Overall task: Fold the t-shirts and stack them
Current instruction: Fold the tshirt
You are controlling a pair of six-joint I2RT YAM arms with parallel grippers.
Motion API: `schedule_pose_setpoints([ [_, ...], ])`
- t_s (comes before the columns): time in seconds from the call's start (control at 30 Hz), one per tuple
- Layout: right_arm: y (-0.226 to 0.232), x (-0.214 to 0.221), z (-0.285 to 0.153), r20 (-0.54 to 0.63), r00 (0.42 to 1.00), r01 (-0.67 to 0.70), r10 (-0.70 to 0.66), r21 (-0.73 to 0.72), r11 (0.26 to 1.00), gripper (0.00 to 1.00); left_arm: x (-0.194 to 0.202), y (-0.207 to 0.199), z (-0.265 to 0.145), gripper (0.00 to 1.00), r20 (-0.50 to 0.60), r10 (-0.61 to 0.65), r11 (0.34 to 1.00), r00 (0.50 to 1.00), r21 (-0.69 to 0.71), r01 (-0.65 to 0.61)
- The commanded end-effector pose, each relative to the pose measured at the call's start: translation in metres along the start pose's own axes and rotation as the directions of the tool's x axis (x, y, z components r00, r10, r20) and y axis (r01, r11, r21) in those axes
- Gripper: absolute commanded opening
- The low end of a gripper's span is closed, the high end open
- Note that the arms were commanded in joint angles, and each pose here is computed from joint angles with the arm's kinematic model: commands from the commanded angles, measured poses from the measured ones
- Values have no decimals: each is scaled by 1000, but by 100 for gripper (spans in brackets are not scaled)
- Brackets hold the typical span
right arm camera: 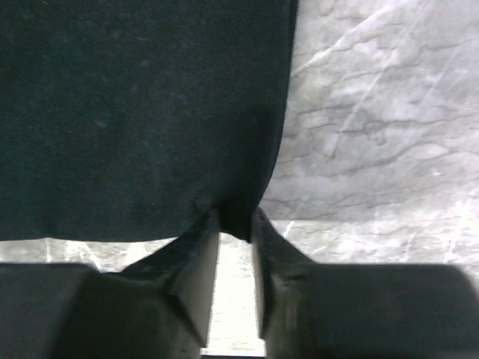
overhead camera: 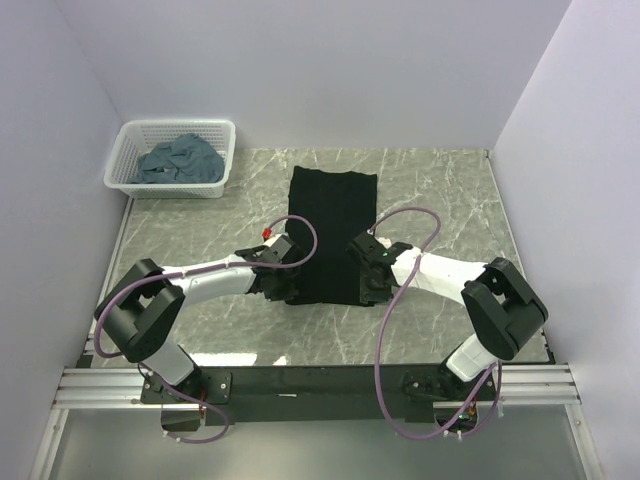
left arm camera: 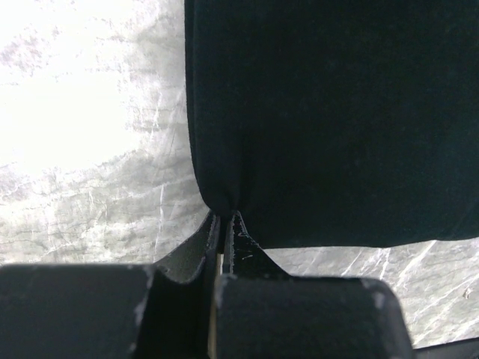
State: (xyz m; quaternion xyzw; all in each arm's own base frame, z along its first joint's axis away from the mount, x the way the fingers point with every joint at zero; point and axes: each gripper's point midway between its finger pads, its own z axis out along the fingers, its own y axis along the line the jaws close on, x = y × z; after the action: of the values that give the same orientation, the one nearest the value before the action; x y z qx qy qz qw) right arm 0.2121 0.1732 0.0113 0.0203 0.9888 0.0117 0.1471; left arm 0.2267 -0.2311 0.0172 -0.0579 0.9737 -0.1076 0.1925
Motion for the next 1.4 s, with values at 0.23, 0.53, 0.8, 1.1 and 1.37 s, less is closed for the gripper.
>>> schedule_pose_setpoints([
  [0.23,-27,55,-24,-136,983,138,-125,87,987,0,63,42,-25,1,-195,15,994,981,-103,-35],
  [0.53,-21,119,-147,-186,971,110,-150,-211,971,0,155,29,-128,1,-354,46,998,934,-18,-56],
  [0.8,-46,29,-198,71,996,59,-49,-144,988,0,55,13,-165,1,-112,-13,996,994,85,22],
  [1.1,-16,-54,-216,240,967,130,-85,-182,975,0,-34,-9,-171,1,49,-38,984,998,175,29],
  [1.37,4,-118,-207,288,953,146,-92,-173,974,0,-81,-11,-156,1,99,-53,984,994,173,36],
])
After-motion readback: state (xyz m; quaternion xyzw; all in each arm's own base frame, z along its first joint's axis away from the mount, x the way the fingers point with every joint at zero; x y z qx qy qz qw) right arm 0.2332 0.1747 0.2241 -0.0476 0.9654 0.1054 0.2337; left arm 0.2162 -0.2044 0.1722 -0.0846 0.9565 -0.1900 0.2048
